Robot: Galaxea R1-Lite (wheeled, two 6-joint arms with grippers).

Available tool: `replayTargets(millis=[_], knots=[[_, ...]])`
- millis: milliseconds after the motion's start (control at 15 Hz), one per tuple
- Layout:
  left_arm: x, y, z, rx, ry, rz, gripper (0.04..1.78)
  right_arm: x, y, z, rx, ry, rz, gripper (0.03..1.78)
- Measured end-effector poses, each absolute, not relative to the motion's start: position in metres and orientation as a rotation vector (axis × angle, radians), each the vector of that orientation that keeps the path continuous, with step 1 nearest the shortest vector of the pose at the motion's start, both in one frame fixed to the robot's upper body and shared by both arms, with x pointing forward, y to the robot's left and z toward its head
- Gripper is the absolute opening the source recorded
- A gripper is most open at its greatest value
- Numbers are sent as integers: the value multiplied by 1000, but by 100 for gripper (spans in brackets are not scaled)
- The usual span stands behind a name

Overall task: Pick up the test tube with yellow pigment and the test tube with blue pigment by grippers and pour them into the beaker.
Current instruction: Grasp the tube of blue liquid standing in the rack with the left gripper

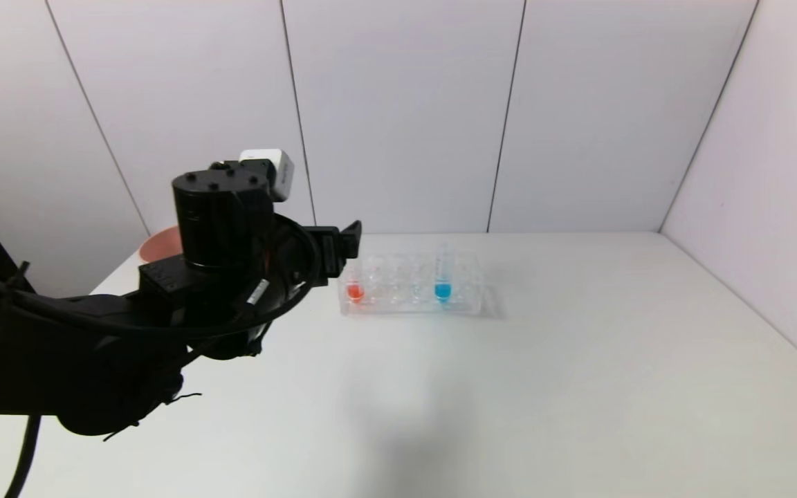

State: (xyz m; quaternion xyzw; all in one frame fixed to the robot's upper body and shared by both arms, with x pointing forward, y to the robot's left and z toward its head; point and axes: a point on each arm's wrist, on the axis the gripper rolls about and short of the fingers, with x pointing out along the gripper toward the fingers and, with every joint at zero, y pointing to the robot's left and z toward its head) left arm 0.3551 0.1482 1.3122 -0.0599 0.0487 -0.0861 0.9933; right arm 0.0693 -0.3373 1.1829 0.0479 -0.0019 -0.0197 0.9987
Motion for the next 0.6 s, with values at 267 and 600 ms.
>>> replayTargets(millis=[267, 600], knots=[[353, 108, 1296, -139, 130, -209, 178, 69, -337, 1183, 96, -4, -39, 171], [350, 77, 1280, -136, 159, -244, 178, 69, -337, 1183, 96, -4, -39, 171]])
